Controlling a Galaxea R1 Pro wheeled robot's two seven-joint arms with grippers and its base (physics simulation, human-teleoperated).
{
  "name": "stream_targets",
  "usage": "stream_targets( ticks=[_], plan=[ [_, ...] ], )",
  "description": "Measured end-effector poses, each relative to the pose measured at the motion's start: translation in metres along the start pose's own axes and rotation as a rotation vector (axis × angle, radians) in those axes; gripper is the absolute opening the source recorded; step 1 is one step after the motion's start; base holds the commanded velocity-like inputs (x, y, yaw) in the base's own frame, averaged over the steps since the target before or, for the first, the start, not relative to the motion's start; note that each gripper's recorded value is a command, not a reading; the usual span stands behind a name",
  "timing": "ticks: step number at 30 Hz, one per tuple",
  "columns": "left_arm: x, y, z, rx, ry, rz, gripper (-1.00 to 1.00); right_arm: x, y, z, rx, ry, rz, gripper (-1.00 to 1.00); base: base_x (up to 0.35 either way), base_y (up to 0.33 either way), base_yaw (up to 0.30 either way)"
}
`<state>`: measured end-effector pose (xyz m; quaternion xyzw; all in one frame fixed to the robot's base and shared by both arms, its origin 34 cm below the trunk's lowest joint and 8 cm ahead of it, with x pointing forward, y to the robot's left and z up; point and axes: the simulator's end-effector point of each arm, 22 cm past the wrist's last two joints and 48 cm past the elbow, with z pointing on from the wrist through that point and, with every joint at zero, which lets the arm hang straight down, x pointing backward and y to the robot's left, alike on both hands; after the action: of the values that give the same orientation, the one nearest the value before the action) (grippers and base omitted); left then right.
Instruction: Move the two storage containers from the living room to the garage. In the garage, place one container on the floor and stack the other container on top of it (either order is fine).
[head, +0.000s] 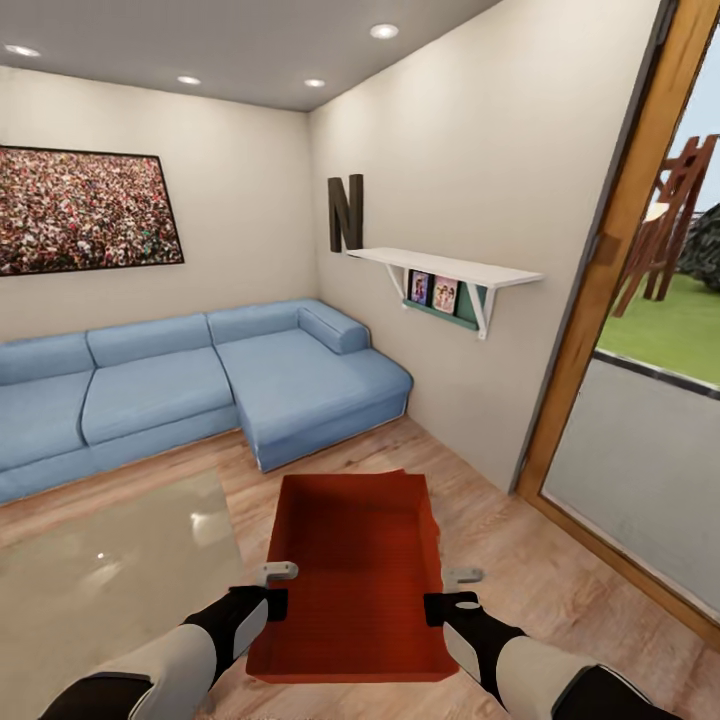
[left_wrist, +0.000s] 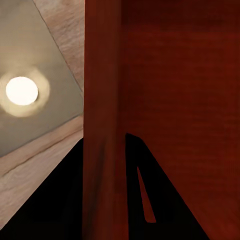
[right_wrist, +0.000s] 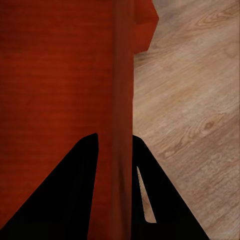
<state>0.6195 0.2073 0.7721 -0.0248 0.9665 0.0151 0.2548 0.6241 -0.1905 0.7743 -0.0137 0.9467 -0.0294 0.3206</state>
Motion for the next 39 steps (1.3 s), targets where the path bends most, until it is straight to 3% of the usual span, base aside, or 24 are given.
stream_targets(
  ticks=[33, 39],
  plan=[
    [0.0000, -0.0002, 0.0000, 0.000, 0.000, 0.000, -1.00, 0.0000, -0.0001, 0.0000, -0.001, 0.000, 0.000, -1.00, 0.000, 0.000, 0.300],
    [-0.0001, -0.0004, 0.0000, 0.000, 0.000, 0.000, -1.00, 0.0002, -0.0002, 0.0001, -0.002, 0.000, 0.001, -1.00, 0.000, 0.000, 0.098]
  ],
)
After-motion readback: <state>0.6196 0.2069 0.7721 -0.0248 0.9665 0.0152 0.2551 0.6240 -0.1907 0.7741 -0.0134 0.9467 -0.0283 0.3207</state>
